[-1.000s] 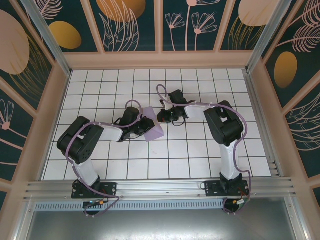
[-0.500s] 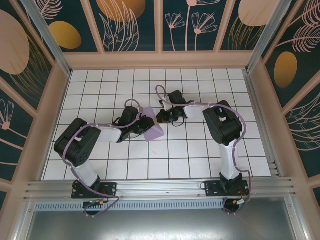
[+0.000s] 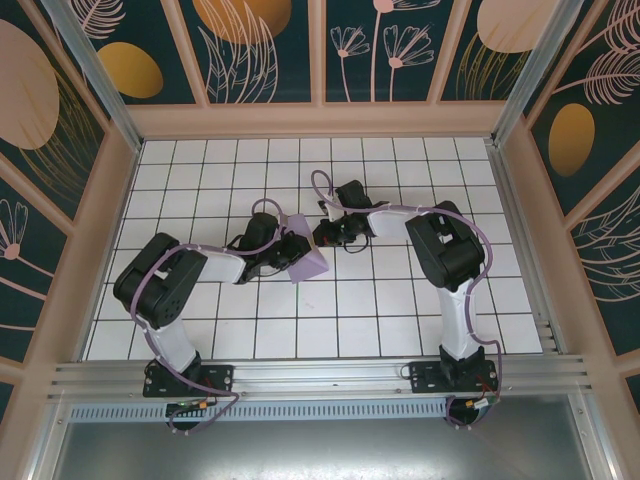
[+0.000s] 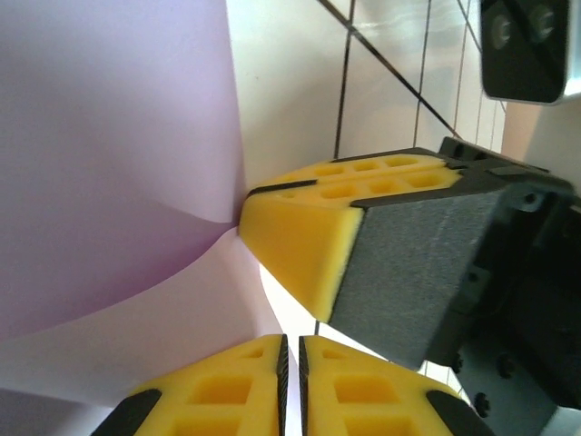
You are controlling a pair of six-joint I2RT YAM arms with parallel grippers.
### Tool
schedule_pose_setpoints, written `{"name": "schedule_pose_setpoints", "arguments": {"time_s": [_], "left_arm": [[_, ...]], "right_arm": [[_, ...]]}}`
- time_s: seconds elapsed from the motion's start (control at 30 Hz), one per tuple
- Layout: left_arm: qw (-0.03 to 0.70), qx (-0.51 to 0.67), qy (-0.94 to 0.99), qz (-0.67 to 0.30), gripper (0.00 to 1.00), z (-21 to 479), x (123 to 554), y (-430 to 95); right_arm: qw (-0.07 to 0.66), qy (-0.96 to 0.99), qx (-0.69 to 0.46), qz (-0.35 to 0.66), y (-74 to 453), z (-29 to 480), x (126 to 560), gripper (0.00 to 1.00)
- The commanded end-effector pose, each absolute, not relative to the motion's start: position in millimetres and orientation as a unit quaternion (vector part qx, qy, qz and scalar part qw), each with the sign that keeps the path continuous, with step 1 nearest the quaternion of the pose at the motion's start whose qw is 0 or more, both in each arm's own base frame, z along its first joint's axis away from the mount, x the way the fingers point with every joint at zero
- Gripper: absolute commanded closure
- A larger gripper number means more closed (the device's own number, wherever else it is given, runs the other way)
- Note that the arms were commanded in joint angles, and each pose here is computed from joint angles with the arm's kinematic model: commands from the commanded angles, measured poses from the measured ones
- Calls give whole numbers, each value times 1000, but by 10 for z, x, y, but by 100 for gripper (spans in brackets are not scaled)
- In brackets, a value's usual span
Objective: Fold a paper plane with a square sheet of paper (pick it up from the middle)
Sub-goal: Fold the triangle a second time at the center of the table.
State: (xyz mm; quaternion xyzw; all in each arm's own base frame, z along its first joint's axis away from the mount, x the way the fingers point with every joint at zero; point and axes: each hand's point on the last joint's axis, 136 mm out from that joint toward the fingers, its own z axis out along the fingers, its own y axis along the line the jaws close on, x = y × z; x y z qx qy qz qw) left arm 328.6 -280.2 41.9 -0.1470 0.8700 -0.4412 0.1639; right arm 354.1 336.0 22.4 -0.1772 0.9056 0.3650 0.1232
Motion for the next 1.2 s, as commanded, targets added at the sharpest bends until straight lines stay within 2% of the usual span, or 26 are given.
{"name": "schedule_pose_setpoints", "arguments": {"time_s": [0.0, 1.17], "left_arm": [[154, -149, 873, -439, 84, 365, 3283, -2835], [126, -173, 892, -399, 85, 71, 3135, -2694]], "right_arm": [[118, 904, -192, 364, 3422, 198, 3527, 100], [110, 907, -190, 360, 3415, 127, 3519, 100]]}}
